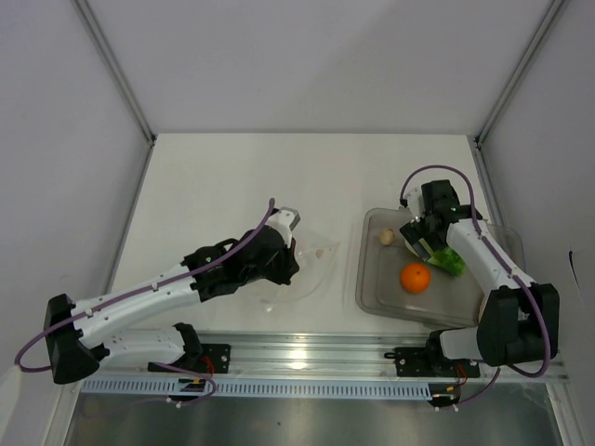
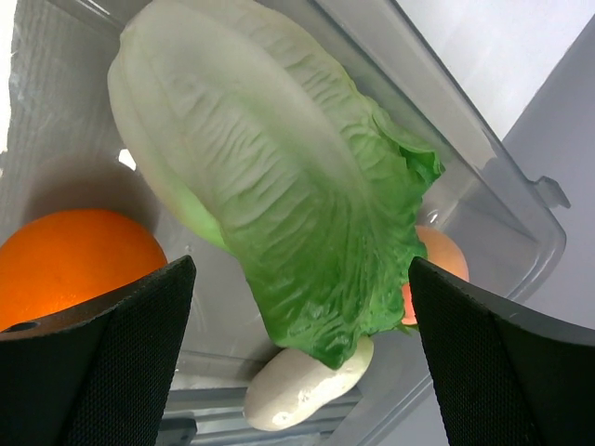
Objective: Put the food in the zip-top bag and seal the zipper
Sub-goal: Pick up the fake vegetable from the bin.
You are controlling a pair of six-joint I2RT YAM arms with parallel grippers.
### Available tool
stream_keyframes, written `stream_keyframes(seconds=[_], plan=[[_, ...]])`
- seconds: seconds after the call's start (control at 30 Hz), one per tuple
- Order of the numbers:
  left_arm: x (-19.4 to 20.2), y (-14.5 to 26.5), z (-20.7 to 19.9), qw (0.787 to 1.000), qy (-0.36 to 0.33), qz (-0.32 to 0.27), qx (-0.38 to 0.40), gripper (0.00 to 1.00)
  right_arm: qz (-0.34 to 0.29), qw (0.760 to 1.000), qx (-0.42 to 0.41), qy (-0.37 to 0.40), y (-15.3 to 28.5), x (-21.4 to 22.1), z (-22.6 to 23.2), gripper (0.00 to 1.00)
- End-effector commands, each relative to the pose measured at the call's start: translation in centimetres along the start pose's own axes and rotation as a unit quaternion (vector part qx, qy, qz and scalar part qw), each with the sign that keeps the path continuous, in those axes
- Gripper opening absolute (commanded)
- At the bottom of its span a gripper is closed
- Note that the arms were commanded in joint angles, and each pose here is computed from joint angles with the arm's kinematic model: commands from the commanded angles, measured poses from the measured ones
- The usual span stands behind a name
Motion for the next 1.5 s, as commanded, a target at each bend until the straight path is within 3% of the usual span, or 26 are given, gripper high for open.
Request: stream_keyframes(seconds=[0.0, 0.6, 0.7, 0.97, 1.07, 1.3, 1.47], plan=[[-0.9, 0.4, -0.5, 1.0, 0.002, -0.018, 0.017, 0.01, -0.013, 1.0, 0.002, -0.001, -0.9, -0.6, -0.3, 0.98], [-1.1, -0.1, -0.9, 1.0, -0.002, -0.012, 0.025, 0.01, -0.012, 0.999, -0.022, -0.02, -3.6, -1.0, 0.6, 0.97], [-0.7, -0.1, -0.7, 1.0, -0.004, -0.009, 0.022, 0.01, -0.006, 0.999, -0.029, -0.021, -3.9, -0.8, 0.9, 0.88], [-1.0, 0.1, -0.7, 1.0, -0.004, -0.013, 0.021, 0.01, -0.009, 0.999, -0.046, -0.021, -3.4, -0.9, 1.6, 0.33], [-0.9, 0.1, -0.6, 1.0, -0.005, -0.012, 0.019, 0.0, -0.009, 0.999, -0.04, -0.013, -2.7, -0.8, 1.8, 0.25], [-1.2, 0.4, -0.4, 1.0, -0.003, -0.014, 0.012, 0.01, -0.012, 1.0, -0.007, -0.018, -0.2, -0.8, 2.2, 0.16], [-1.2, 0.5, -0.2, 1.0, -0.004, -0.012, 0.005, 0.01, -0.022, 0.997, 0.01, -0.068, 2.3, -1.2, 1.5, 0.06]])
Point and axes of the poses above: each gripper's point midway between its finger pads, its own y axis back along the fingers, its own z axis along the line the jaws close on, x = y × z, the point moved 2 cm from there along y, back along the fingers, and after that the axes turned 9 degrees about -y, right-handed, at the moved point
